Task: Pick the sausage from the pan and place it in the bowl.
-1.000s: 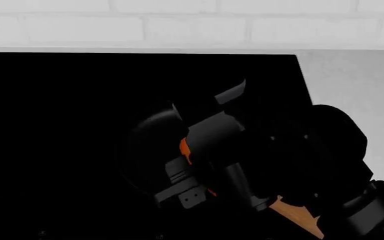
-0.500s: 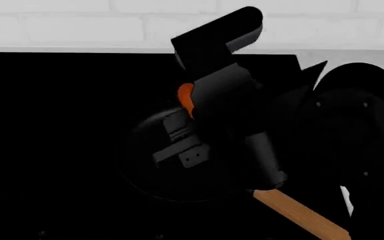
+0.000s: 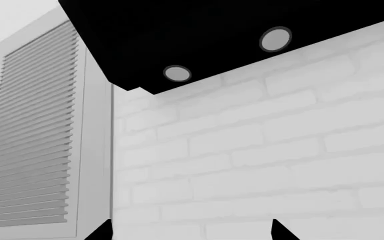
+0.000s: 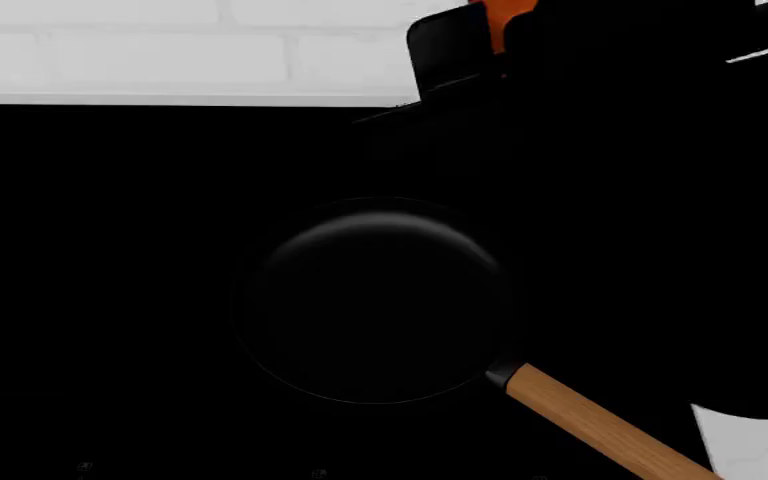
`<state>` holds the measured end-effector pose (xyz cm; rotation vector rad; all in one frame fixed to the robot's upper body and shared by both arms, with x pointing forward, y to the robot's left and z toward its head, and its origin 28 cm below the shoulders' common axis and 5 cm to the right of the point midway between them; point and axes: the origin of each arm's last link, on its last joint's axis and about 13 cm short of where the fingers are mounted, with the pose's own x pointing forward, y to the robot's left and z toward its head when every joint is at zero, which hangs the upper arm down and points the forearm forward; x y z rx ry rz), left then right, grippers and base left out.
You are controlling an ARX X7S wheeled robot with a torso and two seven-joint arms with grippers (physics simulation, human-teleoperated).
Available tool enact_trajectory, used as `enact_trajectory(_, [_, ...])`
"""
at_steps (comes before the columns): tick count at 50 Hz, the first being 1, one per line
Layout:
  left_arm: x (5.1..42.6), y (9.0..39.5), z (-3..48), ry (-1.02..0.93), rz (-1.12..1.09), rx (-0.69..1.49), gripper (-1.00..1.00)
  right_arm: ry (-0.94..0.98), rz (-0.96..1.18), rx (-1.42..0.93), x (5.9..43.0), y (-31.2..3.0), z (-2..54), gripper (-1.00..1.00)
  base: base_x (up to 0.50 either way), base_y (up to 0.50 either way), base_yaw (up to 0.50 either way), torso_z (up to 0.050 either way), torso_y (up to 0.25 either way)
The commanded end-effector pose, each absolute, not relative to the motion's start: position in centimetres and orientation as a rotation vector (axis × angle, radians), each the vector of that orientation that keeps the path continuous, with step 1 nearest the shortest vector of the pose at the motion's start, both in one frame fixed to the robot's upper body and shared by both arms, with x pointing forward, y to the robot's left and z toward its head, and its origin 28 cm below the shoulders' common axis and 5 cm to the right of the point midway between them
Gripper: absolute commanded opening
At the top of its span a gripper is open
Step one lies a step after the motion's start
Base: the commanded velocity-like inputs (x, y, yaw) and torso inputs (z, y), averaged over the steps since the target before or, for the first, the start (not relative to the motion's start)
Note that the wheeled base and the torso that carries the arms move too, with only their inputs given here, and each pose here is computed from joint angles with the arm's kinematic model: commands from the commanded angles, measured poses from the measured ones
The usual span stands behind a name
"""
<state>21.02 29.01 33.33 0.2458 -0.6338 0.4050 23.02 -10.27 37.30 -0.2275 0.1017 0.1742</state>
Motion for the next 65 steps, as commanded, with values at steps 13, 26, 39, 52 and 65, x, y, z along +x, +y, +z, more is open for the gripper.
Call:
enact_trajectory(13, [20.3,29.5,32.4,-0.650,0.418,0.202,1.00,-0.265,-0.048,-0.127,19.9,-11.3,34.6,-1.00,0.00,0.00,0.00,0.000,0.000])
enact_trajectory(26, [20.0,29.9,32.1,-0.638,0.428,0.184,1.00,-0.347,-0.014,-0.092,19.4,-11.7,33.3,-1.00,0.00,0.00,0.00,0.000,0.000])
enact_trajectory(39, [19.9,29.9,32.1,-0.638,0.421,0.178,1.00,-0.395,-0.009,-0.013,18.7,-12.2,33.7,-1.00,0.00,0.03,0.00,0.000,0.000])
enact_trajectory(52, [19.9,29.9,32.0,-0.639,0.421,0.181,1.00,-0.399,0.009,-0.019,18.2,-12.1,33.7,-1.00,0.00,0.49,0.00,0.000,0.000])
enact_trajectory(65, [20.1,29.8,32.1,-0.640,0.414,0.188,1.00,-0.404,0.029,-0.017,18.0,-11.9,33.6,-1.00,0.00,0.50,0.00,0.000,0.000])
